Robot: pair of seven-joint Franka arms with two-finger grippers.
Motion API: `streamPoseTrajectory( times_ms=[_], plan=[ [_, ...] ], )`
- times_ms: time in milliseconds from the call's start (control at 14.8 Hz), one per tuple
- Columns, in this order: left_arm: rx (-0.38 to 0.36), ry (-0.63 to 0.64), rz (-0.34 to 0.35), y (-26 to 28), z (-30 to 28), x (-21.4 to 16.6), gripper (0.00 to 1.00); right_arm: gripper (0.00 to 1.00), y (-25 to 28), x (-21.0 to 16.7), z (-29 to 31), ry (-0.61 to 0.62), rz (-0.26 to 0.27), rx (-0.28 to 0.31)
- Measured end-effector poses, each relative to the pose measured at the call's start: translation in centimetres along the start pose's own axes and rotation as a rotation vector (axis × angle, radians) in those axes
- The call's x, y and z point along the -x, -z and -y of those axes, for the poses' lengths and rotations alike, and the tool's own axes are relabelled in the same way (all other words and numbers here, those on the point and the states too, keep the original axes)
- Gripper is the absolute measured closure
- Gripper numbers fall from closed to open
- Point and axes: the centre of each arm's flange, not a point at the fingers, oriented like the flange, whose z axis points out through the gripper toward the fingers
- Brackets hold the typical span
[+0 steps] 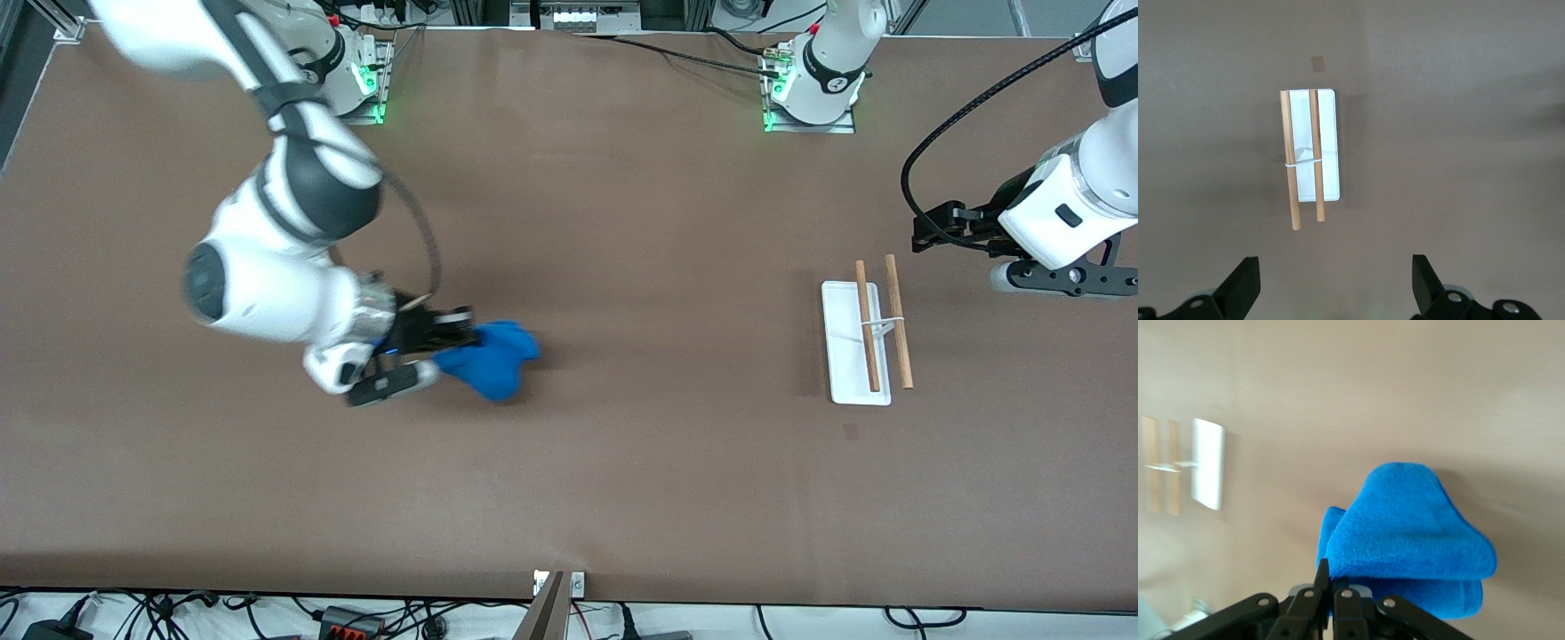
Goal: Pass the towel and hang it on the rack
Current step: 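Lift the towel with the right gripper and carry it toward the table middle, then hold the towel with the right gripper while the left gripper reaches it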
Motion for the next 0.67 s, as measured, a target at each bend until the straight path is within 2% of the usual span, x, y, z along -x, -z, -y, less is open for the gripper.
streamPoseTrajectory(
  times_ms=[202, 337, 540, 675],
  plan=[
    [0.017, -0.034, 0.021, -1.3, -1.8, -0.6, 0.00, 0.96, -2.4, 1.5, 6.3, -0.090, -0.056, -0.117],
    [0.076, -0.079, 0.018, -2.2, -3.7, -1.4, 0.00, 0.96, -2.8, 2.2, 8.9, -0.142, -0.075, -0.187],
    [0.135, -0.295, -0.034, -2.7, -4.6, -2.6, 0.00, 0.96, -2.7, 2.8, 10.8, -0.196, -0.052, -0.281],
    [0.146, -0.514, -0.084, -2.6, -5.2, -3.0, 0.00, 0.96, -2.3, 2.7, 11.1, -0.208, -0.052, -0.300]
  ],
)
